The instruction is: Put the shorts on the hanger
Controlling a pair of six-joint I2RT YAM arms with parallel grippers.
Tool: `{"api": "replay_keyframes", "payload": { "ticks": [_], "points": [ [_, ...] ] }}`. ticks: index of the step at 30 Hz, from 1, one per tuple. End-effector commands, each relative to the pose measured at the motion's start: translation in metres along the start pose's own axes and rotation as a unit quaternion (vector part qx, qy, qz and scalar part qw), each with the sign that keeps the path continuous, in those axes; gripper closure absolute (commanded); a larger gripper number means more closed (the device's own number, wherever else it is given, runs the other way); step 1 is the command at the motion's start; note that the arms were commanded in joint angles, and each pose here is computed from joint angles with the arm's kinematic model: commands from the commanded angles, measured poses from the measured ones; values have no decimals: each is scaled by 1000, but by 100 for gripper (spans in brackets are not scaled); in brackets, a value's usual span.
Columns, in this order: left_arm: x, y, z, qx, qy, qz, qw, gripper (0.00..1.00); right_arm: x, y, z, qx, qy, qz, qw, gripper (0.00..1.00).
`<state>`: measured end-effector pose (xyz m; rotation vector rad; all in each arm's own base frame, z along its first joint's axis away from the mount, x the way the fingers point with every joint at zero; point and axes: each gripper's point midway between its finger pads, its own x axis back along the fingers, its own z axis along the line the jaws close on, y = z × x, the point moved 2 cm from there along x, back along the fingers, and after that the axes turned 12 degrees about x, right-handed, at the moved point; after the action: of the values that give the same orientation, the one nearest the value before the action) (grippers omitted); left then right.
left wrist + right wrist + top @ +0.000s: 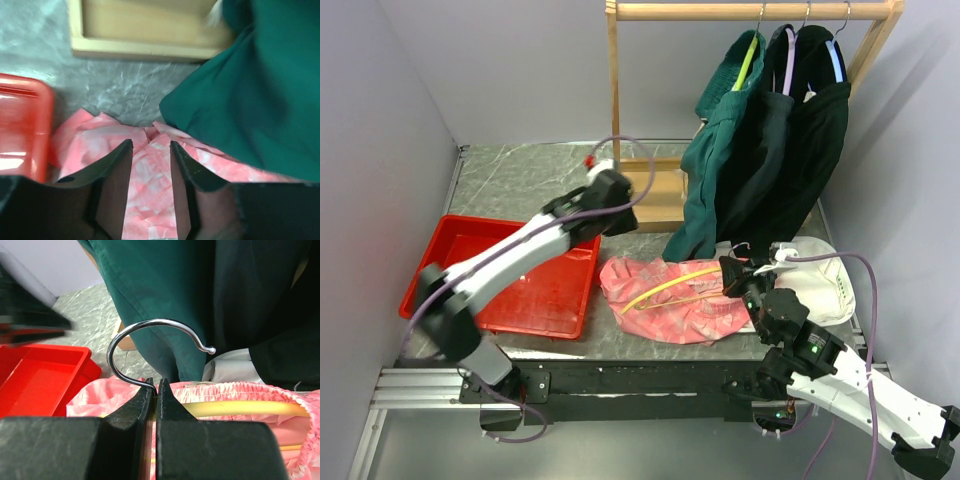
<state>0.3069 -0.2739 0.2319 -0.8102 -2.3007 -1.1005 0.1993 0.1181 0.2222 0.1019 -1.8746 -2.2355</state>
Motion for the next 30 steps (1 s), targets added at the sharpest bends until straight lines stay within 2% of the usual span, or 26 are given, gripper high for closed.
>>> {"api": "replay_keyframes", "payload": {
  "ticks": [1, 4, 9, 18, 21, 26, 30],
  "points": [
    [-36, -25, -13, -5, 39, 88, 995, 64, 1, -9, 0, -31, -4, 10, 999, 100],
    [-64, -40, -15, -11, 70, 126, 989, 68, 2, -8, 0, -32, -3, 8, 999, 100],
    [-92, -57, -6, -7, 117, 144, 983, 66, 3, -9, -2, -32, -5, 10, 999, 100],
    [-105, -100, -1, -31, 139, 167, 976, 44, 3, -9, -1, -35, -4, 10, 999, 100],
    [-109, -109, -1, -31, 136, 178, 974, 41, 2, -10, 1, -35, -1, 12, 999, 100],
    [-108, -116, 7, -30, 148, 178, 972, 43, 2, -8, 0, -34, -3, 11, 999, 100],
    [-97, -116, 8, -18, 136, 177, 975, 53, 2, -8, 0, -34, -2, 11, 999, 100]
  ]
}}
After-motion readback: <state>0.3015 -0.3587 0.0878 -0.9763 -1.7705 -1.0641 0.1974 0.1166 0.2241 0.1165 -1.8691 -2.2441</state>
